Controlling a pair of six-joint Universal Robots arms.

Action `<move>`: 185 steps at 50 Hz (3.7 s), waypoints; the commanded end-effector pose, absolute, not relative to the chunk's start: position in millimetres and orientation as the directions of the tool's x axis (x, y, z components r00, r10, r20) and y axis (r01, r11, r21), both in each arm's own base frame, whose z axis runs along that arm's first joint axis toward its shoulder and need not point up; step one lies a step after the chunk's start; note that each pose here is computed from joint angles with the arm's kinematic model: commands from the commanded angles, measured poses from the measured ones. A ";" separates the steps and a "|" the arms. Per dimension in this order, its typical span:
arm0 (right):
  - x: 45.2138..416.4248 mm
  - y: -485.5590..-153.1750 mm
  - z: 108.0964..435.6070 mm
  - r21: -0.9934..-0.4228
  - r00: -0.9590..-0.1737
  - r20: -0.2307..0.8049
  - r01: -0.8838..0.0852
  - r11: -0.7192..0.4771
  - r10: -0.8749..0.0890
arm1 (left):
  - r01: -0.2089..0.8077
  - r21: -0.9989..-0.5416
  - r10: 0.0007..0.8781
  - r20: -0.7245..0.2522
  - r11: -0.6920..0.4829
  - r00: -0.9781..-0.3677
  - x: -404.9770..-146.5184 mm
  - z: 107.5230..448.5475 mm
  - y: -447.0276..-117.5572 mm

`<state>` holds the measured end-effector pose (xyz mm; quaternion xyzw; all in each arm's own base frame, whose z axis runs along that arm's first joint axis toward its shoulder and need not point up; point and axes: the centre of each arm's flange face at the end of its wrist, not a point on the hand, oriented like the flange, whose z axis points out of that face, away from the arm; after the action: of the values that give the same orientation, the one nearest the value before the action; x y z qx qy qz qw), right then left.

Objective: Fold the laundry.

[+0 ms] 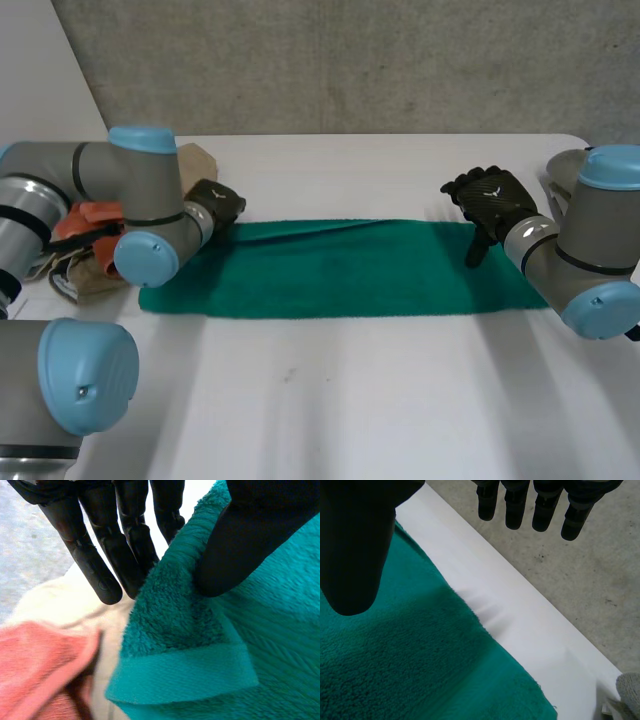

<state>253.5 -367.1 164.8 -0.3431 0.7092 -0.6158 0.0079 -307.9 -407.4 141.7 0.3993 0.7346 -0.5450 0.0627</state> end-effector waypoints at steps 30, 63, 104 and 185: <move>275.3 -434.3 130.7 -0.925 -0.661 0.190 -0.369 0.093 -0.726 | 0.473 -0.843 0.402 -0.538 -0.256 -0.741 -270.5 316.1 -277.0; 256.3 -422.3 312.5 -0.955 -0.873 0.188 -0.056 -0.291 -0.449 | 0.257 -0.877 0.360 -0.412 -0.405 -0.837 -286.2 374.2 -325.2; 300.2 -458.6 284.1 -0.945 -0.924 0.073 0.056 -0.322 -0.376 | 0.197 -0.820 0.347 -0.428 -0.537 -0.835 -239.6 374.9 -295.4; 216.9 -372.4 119.3 -0.833 -0.713 0.383 -0.541 0.113 -0.588 | 0.404 -0.899 0.367 -0.322 0.170 -0.873 -223.7 206.9 -383.7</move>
<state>213.8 -361.1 126.4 -0.3875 0.7508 -0.5345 0.0205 -225.1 -382.3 207.0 0.2579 0.7598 -0.5966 0.0153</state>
